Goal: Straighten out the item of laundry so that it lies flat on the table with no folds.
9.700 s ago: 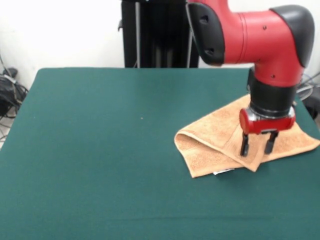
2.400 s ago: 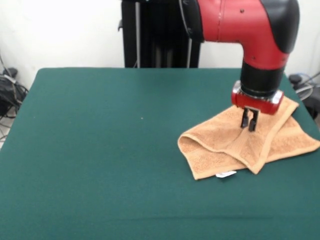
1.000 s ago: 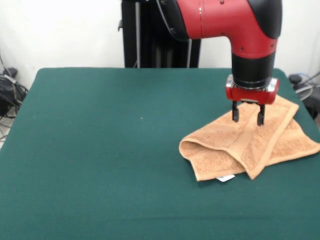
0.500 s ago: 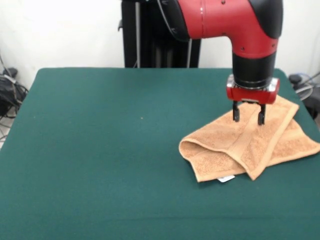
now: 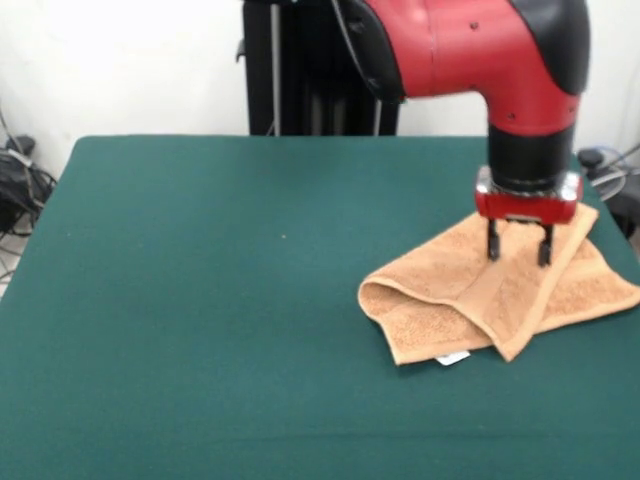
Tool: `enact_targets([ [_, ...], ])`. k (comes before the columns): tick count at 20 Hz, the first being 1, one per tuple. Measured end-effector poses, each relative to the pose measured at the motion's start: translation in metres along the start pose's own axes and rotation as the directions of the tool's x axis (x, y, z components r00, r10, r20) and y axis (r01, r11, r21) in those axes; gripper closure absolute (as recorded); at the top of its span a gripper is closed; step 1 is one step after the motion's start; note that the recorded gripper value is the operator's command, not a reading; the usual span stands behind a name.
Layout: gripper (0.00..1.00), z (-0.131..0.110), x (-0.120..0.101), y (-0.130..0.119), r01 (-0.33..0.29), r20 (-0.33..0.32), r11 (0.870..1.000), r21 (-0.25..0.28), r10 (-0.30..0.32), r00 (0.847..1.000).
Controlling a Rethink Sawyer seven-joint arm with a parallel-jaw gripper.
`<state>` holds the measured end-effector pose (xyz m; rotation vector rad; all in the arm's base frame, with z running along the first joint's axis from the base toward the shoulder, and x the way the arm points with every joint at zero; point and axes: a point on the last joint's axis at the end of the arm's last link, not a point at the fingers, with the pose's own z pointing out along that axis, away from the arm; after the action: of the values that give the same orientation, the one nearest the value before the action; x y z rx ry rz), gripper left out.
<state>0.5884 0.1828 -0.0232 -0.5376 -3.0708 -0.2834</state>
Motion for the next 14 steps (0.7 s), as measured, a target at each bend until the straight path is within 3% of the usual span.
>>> enact_targets([
  [5,0.00,0.033,-0.003,0.030,0.049,0.042,0.999,-0.018,-0.048,0.998],
  [14,0.00,0.035,-0.004,0.039,0.110,0.049,0.994,0.024,-0.111,0.993],
])
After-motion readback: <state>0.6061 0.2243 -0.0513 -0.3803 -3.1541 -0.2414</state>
